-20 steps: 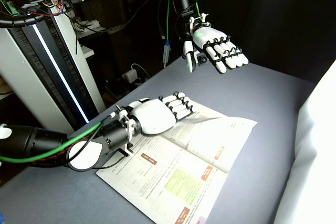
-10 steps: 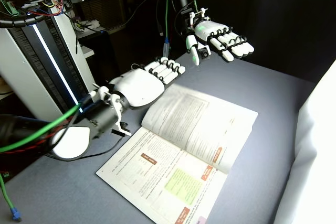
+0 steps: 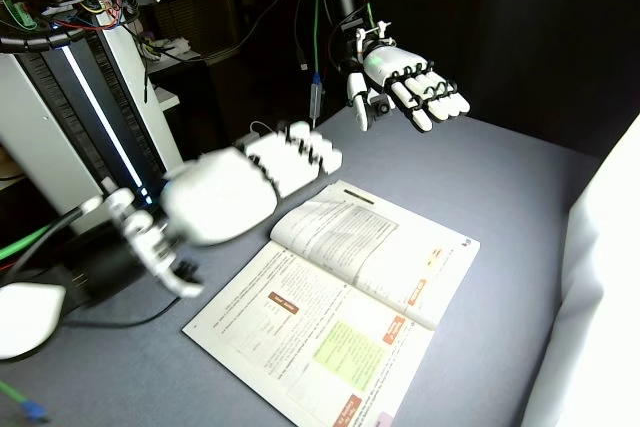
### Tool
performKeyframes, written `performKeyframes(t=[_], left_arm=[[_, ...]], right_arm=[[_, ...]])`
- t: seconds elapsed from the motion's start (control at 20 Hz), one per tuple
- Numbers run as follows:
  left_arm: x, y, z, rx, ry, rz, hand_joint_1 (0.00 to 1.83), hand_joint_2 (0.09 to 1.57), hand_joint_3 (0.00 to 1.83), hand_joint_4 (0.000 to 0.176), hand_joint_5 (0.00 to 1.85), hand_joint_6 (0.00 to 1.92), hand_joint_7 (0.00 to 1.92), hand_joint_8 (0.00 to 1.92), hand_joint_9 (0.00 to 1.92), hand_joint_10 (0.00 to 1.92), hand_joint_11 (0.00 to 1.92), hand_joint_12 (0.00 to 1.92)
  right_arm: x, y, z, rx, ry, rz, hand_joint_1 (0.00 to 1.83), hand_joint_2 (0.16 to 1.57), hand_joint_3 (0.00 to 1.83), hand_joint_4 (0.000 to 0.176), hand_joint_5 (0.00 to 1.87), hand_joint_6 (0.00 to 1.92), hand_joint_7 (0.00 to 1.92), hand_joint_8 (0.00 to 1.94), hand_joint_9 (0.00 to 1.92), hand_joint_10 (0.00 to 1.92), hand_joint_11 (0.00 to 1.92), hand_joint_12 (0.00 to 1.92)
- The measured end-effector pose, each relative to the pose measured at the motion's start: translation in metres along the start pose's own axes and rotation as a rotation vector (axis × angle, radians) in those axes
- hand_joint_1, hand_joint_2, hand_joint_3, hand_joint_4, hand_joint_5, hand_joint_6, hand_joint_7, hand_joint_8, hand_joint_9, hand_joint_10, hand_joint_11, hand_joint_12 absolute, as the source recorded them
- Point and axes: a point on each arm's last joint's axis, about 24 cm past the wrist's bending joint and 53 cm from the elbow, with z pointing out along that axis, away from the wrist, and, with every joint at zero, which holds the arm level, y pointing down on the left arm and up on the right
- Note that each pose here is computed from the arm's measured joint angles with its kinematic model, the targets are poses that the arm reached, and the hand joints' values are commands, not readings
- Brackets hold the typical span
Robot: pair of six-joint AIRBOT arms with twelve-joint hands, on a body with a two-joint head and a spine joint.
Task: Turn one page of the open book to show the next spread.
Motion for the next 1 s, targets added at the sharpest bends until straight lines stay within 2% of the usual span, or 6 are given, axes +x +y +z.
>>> performKeyframes(t=[0.35,0.4,0.55,0.6,0.75,1.0], left_arm=[[0.021,0.001,0.001,0.012,0.031,-0.060,0.03,1.33,0.00,0.009,0.02,0.00,0.00,0.00,0.00,0.00,0.00,0.00],[0.024,-0.001,0.002,0.020,0.038,-0.065,0.01,1.34,0.00,0.009,0.00,0.00,0.00,0.00,0.00,0.00,0.00,0.00],[0.035,-0.006,0.006,0.047,0.064,-0.095,0.00,1.33,0.00,0.075,0.02,0.01,0.00,0.00,0.00,0.00,0.00,0.00],[0.040,-0.006,0.007,0.046,0.073,-0.109,0.00,1.34,0.00,0.052,0.06,0.02,0.00,0.00,0.00,0.00,0.00,0.00],[0.049,-0.007,0.009,0.056,0.083,-0.146,0.00,1.32,0.00,0.081,0.04,0.01,0.00,0.00,0.00,0.00,0.00,0.00],[0.056,-0.009,0.012,0.065,0.080,-0.173,0.00,1.33,0.00,0.065,0.03,0.01,0.00,0.00,0.00,0.00,0.00,0.00]], right_arm=[[0.002,-0.053,-0.076,0.307,-0.048,0.048,0.00,1.25,0.00,0.000,0.00,0.00,0.00,0.00,0.00,0.00,0.00,0.00],[-0.002,-0.055,-0.082,0.325,-0.062,0.053,0.00,1.26,0.00,0.000,0.00,0.00,0.00,0.00,0.00,0.00,0.00,0.00],[-0.004,-0.058,-0.089,0.349,-0.076,0.058,0.00,1.30,0.02,0.000,0.00,0.00,0.00,0.00,0.00,0.00,0.00,0.00],[-0.002,-0.058,-0.089,0.351,-0.073,0.058,0.00,1.30,0.01,0.000,0.00,0.00,0.00,0.00,0.00,0.00,0.00,0.00],[-0.003,-0.060,-0.092,0.363,-0.089,0.063,0.00,1.31,0.02,0.000,0.00,0.00,0.00,0.00,0.00,0.00,0.00,0.00],[-0.005,-0.068,-0.100,0.399,-0.110,0.069,0.00,1.32,0.02,0.000,0.00,0.00,0.00,0.00,0.00,0.00,0.00,0.00]])
